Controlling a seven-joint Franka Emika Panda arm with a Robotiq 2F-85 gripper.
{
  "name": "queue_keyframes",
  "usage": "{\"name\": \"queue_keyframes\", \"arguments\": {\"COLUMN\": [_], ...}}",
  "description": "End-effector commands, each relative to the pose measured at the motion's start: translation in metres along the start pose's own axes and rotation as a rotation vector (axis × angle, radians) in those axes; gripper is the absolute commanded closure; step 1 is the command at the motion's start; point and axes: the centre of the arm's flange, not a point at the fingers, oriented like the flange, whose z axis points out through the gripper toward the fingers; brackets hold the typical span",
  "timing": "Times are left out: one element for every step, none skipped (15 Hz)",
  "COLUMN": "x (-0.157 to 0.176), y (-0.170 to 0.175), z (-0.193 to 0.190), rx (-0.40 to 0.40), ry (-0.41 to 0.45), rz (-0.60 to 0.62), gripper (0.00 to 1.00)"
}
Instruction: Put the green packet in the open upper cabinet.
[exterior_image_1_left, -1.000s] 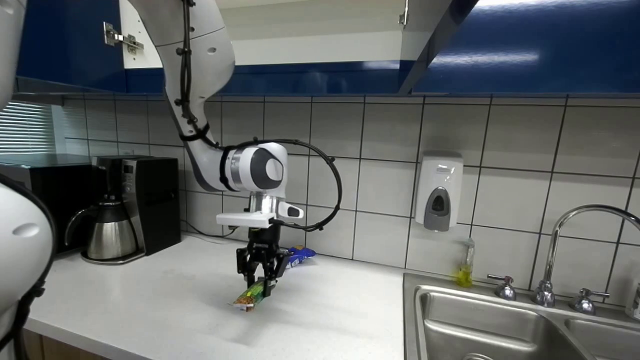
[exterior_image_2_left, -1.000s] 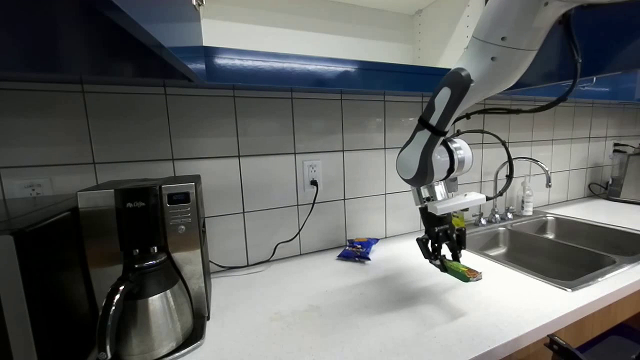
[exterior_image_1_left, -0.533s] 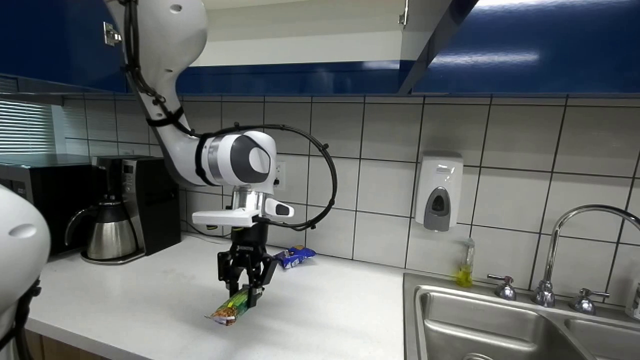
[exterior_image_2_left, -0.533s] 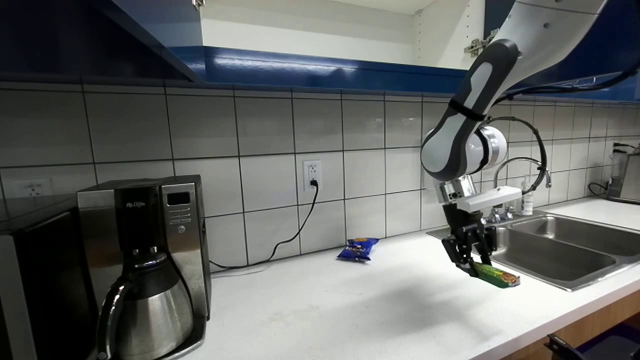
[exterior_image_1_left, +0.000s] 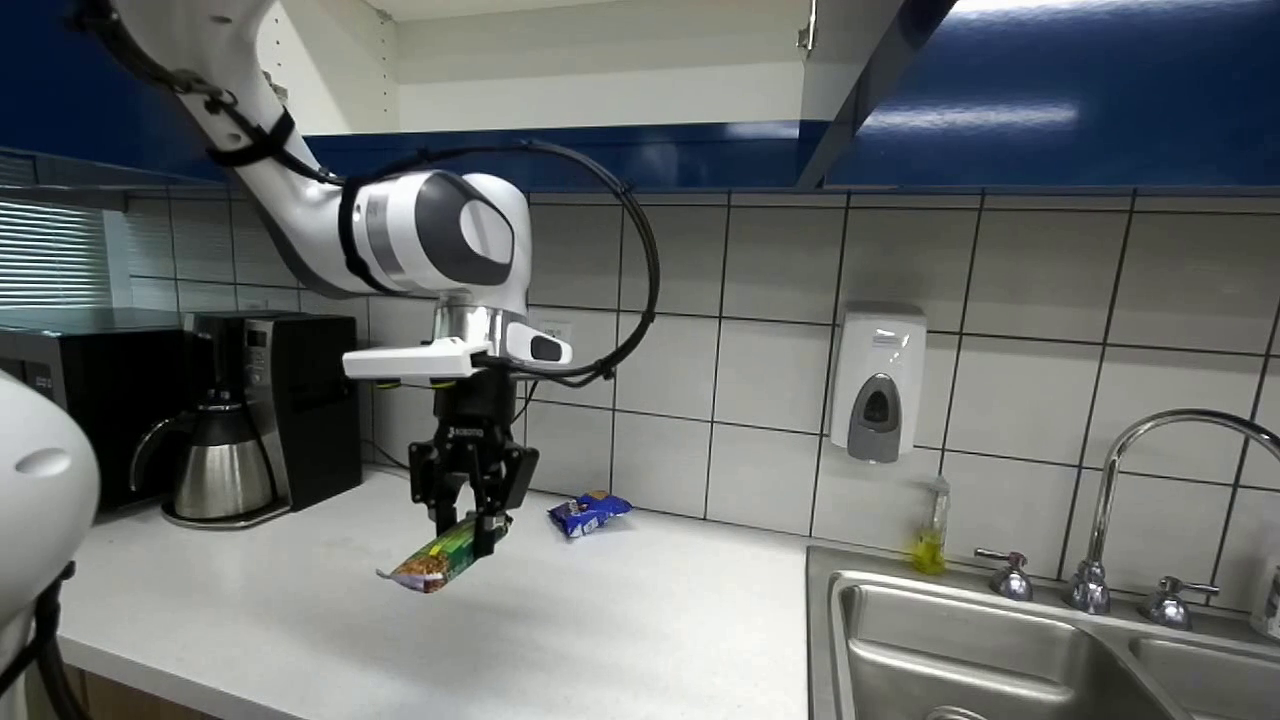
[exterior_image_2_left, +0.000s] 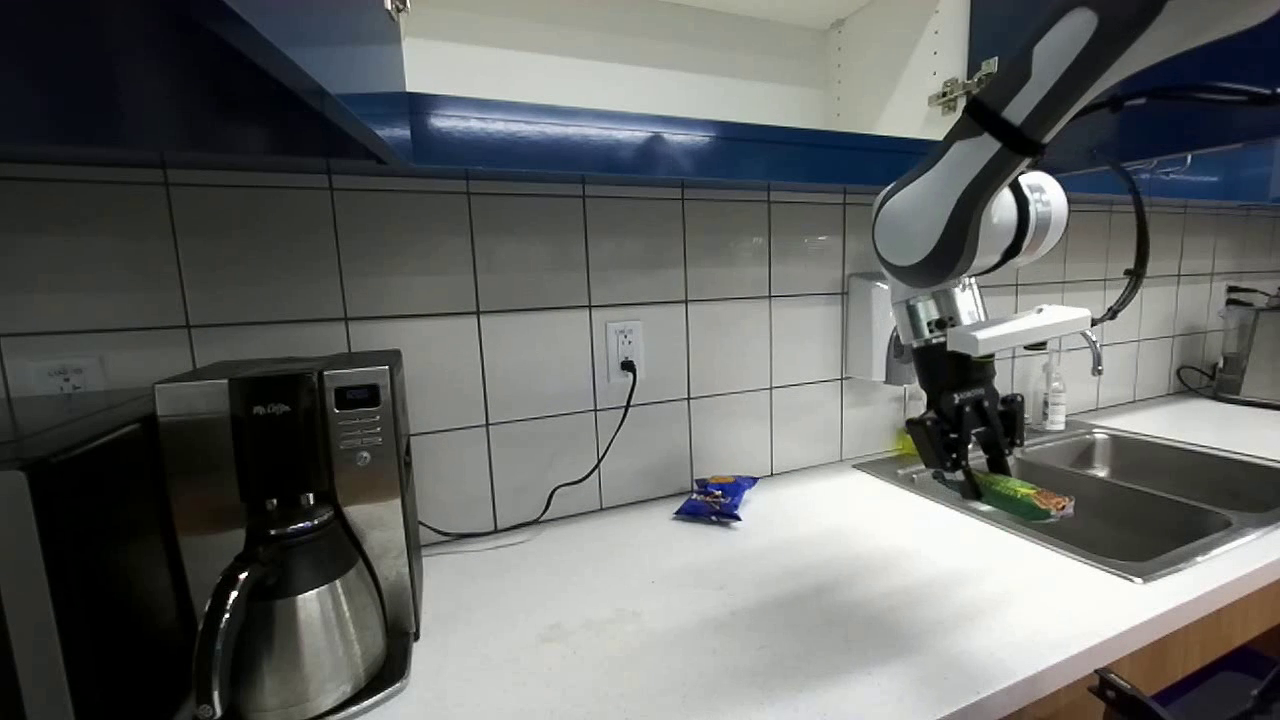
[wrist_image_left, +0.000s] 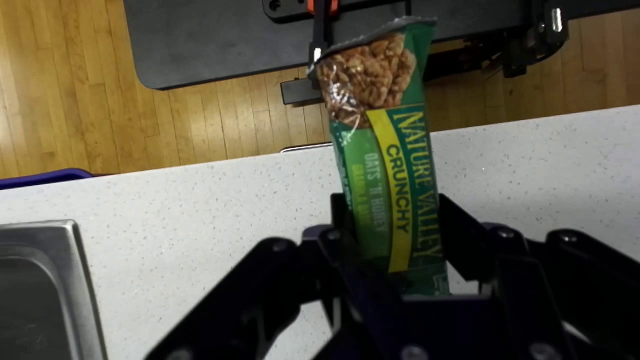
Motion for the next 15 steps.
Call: {"name": "queue_keyframes", "arguments": {"x": [-0.036,-0.042,-0.049,-0.055,-0.061,-0.067,-0.072,-0.077,-0.082,-0.088,-0.093,-0.098,-0.104,-0.109,-0.113], "y": [0.002,0.001,0.001,0.002,0.002,0.003,0.004,0.005,0.007,0.008,0.009,0.010,0.011,0.011,0.012], "z": [-0.057,-0.071,-0.083,-0.096,-0.109,-0.122,-0.136,-0.150,-0.163,-0.178,-0.192,-0.205,-0.220,-0.233,-0.246], "rx": [0.022,0.026,0.031,0.032,0.037,0.043,0.048,0.052,0.054,0.054,0.058,0.057,0.061,0.061,0.062], "ry": [0.051,0.064,0.076,0.087,0.098,0.111,0.123,0.135,0.147,0.160,0.173,0.189,0.204,0.217,0.232], "rz": [0.018,0.021,0.024,0.028,0.031,0.041,0.045,0.052,0.058,0.061,0.064,0.071,0.074,0.075,0.078], "gripper": [0.81,0.81,0.81,0.81,0.81,0.81,0.81,0.81,0.81,0.81,0.81,0.81,0.81,0.81,0.81]}}
